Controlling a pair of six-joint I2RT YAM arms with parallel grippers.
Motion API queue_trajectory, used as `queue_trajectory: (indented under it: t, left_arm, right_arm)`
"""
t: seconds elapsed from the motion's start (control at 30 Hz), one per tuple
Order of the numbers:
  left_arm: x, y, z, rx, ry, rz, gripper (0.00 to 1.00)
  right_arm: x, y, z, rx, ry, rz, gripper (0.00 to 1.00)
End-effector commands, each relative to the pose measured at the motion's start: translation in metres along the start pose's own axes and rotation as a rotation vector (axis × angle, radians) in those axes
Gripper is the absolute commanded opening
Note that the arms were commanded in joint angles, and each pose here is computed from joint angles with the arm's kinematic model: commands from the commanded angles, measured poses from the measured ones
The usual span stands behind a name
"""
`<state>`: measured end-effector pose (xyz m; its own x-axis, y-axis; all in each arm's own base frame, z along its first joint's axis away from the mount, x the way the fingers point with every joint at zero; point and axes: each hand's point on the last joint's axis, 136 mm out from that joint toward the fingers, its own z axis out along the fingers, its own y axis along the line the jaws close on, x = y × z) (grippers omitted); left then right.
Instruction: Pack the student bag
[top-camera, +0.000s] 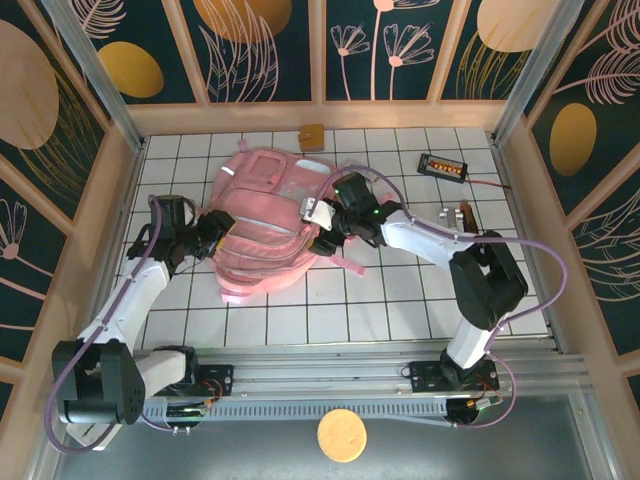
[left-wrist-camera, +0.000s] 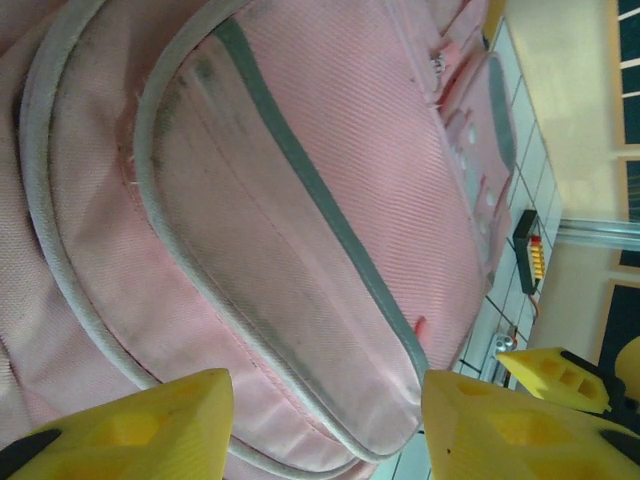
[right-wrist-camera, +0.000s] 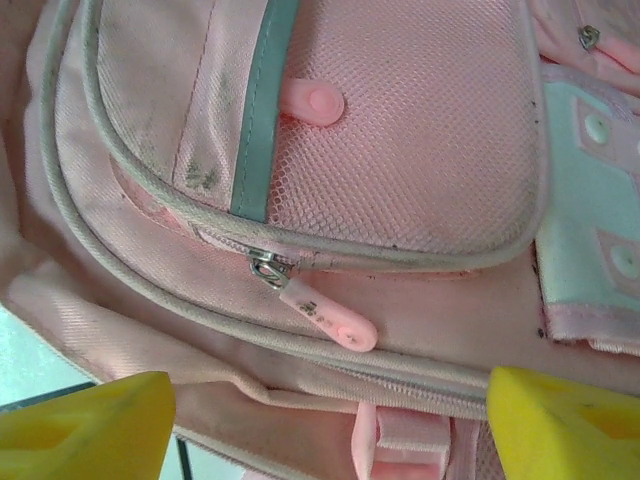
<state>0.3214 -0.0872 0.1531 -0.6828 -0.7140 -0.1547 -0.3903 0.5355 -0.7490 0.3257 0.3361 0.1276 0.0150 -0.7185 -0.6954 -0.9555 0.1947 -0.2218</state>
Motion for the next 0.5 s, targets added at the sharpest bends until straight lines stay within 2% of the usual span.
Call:
queue_trajectory:
  t: [0.0,0.03,0.23,0.47]
  left_arm:
    - [-0.003,-0.002,0.001,0.009,0.002,-0.026,0.53]
    - [-0.002,0.001,0.002,0.0,0.005,-0.026,0.53]
    - [0.002,0.011,0.007,-0.02,0.014,-0.037,0.53]
    - [0.004,0.02,0.009,-0.044,0.017,-0.035,0.53]
  right_arm:
    - [-0.009,-0.007,0.011,0.023,-0.036,-0.057,0.77]
    - [-0.01,-0.009,0.013,0.025,-0.039,-0.059,0.77]
    - [-0.01,-0.011,0.028,-0.016,-0.033,-0.052,0.59]
    - [-0.008,-0.014,0.039,-0.034,-0.037,-0.03,0.58]
